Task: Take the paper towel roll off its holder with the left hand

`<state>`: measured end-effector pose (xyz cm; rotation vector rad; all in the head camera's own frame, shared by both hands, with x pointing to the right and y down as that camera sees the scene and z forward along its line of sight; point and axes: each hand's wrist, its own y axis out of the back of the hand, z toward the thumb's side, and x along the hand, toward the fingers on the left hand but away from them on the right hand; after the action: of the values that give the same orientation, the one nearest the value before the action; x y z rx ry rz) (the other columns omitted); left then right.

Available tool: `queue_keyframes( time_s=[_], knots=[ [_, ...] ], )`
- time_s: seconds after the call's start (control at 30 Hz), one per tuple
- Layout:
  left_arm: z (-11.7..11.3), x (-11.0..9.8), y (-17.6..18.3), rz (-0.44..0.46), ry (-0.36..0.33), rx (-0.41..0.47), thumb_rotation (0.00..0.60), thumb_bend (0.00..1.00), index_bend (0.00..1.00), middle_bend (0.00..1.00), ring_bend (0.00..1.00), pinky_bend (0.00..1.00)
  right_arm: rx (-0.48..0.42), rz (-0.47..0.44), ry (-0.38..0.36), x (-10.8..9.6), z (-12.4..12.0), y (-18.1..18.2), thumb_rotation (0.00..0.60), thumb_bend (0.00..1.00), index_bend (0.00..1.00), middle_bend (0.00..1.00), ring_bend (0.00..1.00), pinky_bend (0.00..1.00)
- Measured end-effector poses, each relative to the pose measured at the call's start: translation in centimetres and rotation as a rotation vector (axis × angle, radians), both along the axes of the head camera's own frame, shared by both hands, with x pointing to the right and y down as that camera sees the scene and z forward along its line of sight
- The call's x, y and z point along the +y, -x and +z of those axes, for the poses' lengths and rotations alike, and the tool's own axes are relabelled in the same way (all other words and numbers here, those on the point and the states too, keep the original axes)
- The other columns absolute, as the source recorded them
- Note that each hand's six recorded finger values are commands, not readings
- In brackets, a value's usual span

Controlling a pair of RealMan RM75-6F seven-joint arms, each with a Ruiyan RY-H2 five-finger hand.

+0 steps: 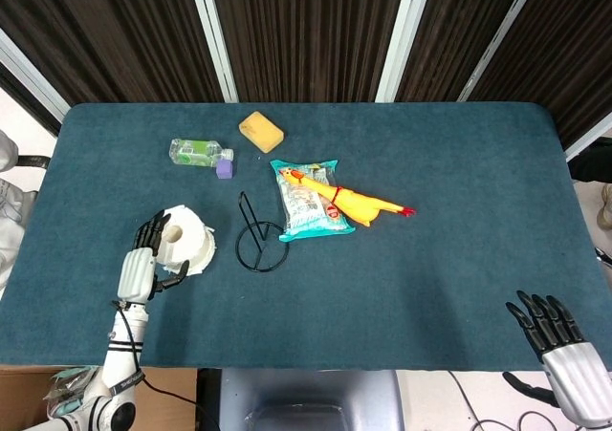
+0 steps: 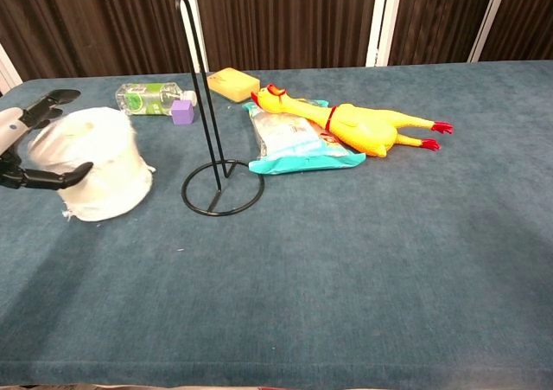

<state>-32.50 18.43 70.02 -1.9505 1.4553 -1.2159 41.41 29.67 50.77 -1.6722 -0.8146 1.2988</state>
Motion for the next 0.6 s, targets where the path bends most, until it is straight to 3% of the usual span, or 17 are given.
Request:
queue_keyframes(
  time_s=[0.13, 0.27, 0.33, 0.43, 0.53, 0.6],
  knots=[
    [-1.6, 0.4, 1.2, 0.033, -0.042, -0.068, 0.600, 0.35, 0.00, 0.00, 0.00, 0.01, 0.002, -0.003, -0.001, 0.1, 0.0, 0.1, 0.600, 0.03, 0.00, 0.00, 0.00, 0.00],
    [-5.7, 1.7, 3.8, 0.077, -0.151, -0.141, 0.600, 0.37, 0.00, 0.00, 0.00, 0.01, 0.006, 0.004, -0.004, 0.1, 0.0, 0.0, 0.600, 0.03, 0.00, 0.00, 0.00, 0.00],
    [-8.3, 3.5, 5.7, 0.131, -0.187, -0.201, 0.600, 0.37, 0.00, 0.00, 0.00, 0.00, 0.012, 0.002, -0.001, 0.1, 0.2, 0.0, 0.600, 0.03, 0.00, 0.00, 0.00, 0.00],
    [-11.2, 7.4, 7.9, 0.234, -0.178, -0.286, 0.600, 0.37, 0.00, 0.00, 0.00, 0.00, 0.026, -0.004, 0.008, 0.1, 0.6, 0.3, 0.600, 0.03, 0.00, 0.00, 0.00, 0.00],
    [-12.4, 11.3, 8.8, 0.307, -0.137, -0.333, 0.600, 0.37, 0.00, 0.00, 0.00, 0.00, 0.035, -0.020, 0.010, 0.3, 0.8, 0.8, 0.600, 0.03, 0.00, 0.00, 0.00, 0.00],
    [-12.3, 12.1, 9.0, 0.342, -0.123, -0.360, 0.600, 0.38, 0.00, 0.00, 0.00, 0.00, 0.036, -0.036, 0.013, 0.6, 1.0, 1.3, 0.600, 0.03, 0.00, 0.00, 0.00, 0.00]
  ],
)
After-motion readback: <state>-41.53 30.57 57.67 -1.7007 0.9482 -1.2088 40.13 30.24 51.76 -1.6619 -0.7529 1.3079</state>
